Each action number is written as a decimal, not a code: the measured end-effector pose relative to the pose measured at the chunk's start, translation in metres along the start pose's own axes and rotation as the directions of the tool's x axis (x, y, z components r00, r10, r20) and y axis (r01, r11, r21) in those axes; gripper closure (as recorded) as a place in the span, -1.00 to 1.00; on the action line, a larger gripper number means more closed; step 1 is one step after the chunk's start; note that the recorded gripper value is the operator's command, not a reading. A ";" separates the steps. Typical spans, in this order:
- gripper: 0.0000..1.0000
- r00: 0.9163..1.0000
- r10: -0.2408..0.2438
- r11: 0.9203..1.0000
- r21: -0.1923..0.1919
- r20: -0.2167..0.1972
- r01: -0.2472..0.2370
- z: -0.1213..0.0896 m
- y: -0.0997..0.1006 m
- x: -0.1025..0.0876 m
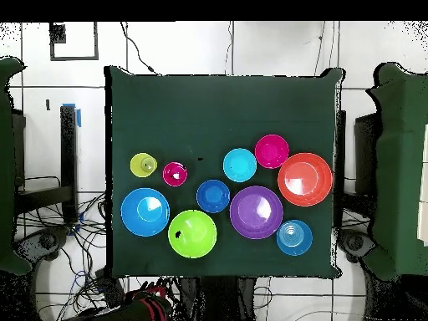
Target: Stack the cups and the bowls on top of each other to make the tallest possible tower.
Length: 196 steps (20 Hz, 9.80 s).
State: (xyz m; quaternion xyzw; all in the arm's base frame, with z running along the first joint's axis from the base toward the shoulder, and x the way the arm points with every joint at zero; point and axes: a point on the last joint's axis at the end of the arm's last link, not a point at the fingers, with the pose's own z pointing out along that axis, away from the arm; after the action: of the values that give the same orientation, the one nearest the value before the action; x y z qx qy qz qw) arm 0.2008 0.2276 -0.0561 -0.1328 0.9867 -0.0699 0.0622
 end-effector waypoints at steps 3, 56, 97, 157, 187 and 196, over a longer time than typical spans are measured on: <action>-1.00 1.000 0.000 1.000 0.002 0.001 0.000 0.000 -0.001 0.000; -1.00 1.000 -0.002 0.999 0.032 -0.014 0.003 0.003 -0.013 0.006; -1.00 0.999 0.014 1.000 0.006 -0.042 -0.014 -0.012 -0.036 -0.013; -1.00 0.996 -0.015 0.997 0.073 -0.085 0.021 0.020 -0.057 0.001; -1.00 0.997 0.003 0.998 0.070 -0.081 0.003 -0.006 -0.061 -0.028; -1.00 0.998 -0.001 0.998 0.061 -0.064 0.005 -0.011 -0.062 -0.035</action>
State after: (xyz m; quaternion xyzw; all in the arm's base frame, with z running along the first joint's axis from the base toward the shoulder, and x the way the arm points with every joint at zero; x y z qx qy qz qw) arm 0.2479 0.1795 -0.0320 -0.1298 0.9855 -0.1042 0.0345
